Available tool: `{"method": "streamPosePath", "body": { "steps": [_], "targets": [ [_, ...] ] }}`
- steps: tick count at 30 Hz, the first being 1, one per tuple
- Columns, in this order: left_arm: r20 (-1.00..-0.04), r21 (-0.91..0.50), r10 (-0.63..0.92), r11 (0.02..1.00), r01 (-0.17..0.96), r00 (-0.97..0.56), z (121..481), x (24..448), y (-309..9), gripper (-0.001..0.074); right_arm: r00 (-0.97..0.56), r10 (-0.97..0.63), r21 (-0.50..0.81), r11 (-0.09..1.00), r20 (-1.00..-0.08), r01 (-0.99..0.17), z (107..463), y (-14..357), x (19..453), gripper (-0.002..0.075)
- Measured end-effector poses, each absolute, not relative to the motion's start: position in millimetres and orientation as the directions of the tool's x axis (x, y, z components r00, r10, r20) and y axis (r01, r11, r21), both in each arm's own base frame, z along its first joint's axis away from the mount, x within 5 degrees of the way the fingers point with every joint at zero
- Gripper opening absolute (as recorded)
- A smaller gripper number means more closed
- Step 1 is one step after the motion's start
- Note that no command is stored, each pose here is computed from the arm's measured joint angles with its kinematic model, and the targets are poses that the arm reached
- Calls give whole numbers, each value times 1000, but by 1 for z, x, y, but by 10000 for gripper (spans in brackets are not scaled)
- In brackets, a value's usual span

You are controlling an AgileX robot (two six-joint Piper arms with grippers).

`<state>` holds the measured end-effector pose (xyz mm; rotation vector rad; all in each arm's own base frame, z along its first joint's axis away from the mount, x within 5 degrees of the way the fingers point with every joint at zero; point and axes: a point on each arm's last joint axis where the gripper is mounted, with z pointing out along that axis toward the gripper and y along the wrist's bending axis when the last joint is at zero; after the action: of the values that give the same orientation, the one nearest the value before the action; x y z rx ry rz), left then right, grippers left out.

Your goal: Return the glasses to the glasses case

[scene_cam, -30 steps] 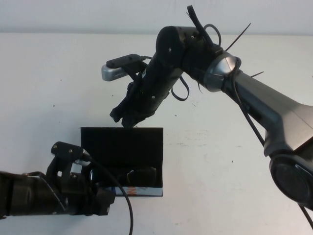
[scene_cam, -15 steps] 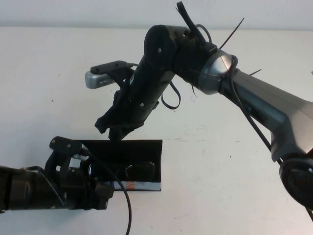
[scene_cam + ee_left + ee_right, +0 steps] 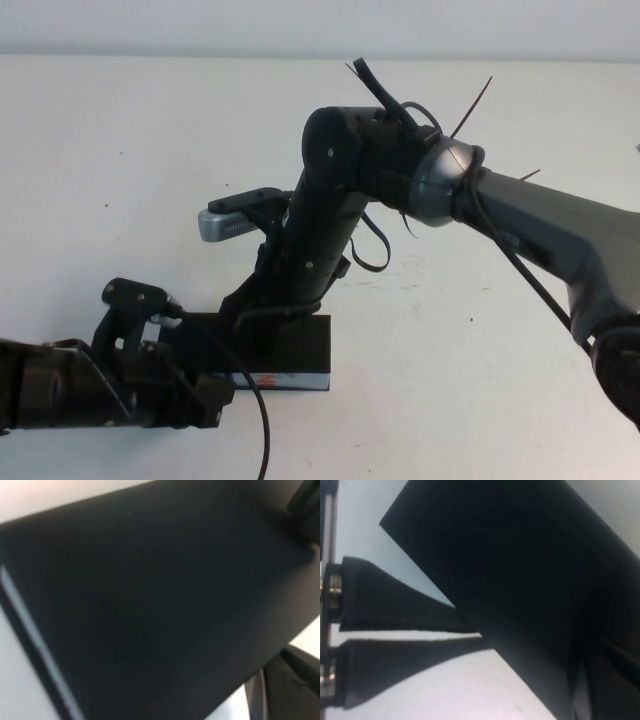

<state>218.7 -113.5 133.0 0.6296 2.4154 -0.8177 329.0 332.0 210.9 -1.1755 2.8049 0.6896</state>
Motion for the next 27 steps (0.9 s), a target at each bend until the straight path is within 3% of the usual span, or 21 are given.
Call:
{"method": "streamPosePath", "body": {
  "steps": [16,21,27],
  "targets": [
    [-643,-407,268,674,617,-718,167,207,-113,0,-705,-681,356,620,-200,-699,217,329,330,-11],
    [-731,-353,240,669,655,-639,197,199,-110,0,-703,-661,337,620,-263,-709,251,322,323,-11],
    [-890,-211,133,728,653,-436,254,179,-96,0,-697,-609,294,635,-378,-714,314,304,308,-11]
  ]
}}
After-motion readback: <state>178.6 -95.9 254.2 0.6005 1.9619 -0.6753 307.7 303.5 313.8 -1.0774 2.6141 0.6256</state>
